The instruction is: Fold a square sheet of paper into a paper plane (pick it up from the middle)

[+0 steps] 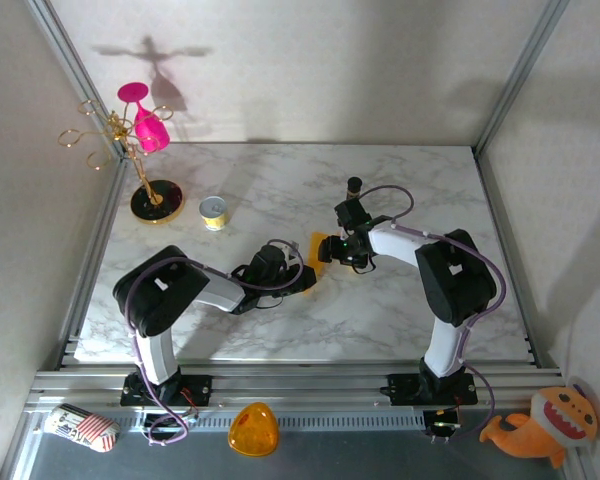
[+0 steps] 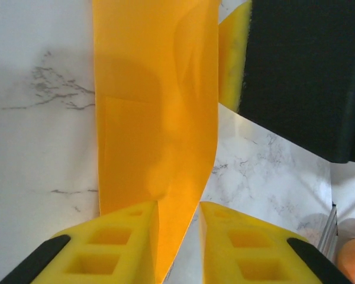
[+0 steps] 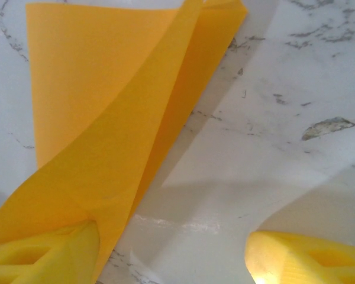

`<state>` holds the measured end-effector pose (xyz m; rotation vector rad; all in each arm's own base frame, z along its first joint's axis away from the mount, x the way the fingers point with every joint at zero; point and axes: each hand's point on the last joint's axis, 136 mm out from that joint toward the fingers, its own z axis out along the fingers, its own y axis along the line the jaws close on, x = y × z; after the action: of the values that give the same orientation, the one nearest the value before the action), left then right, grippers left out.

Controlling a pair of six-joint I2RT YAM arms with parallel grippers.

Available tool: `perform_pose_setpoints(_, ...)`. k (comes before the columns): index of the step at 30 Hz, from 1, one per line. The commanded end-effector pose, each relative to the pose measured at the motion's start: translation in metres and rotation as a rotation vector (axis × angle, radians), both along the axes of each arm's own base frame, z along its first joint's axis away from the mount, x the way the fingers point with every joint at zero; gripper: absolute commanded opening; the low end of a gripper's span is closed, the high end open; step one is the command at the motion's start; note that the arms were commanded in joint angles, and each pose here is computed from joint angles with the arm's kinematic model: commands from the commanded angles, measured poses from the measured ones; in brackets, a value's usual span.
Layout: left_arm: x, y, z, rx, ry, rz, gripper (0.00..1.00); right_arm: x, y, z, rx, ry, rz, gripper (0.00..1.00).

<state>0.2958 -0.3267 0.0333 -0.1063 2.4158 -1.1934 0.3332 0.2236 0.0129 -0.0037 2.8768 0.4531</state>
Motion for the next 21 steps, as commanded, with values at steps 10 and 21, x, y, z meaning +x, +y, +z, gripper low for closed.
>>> perform_pose_setpoints(10, 0.003, 0.006, 0.008, 0.119, -0.096, -0.002, 0.29, -0.028, -0.023, -0.067, -0.143, 0.136, -0.013, 0.72)
perform_pose_setpoints(21, 0.000, -0.002, -0.002, 0.330, -0.200, -0.083, 0.36, -0.028, -0.023, -0.067, -0.144, 0.139, -0.013, 0.73)
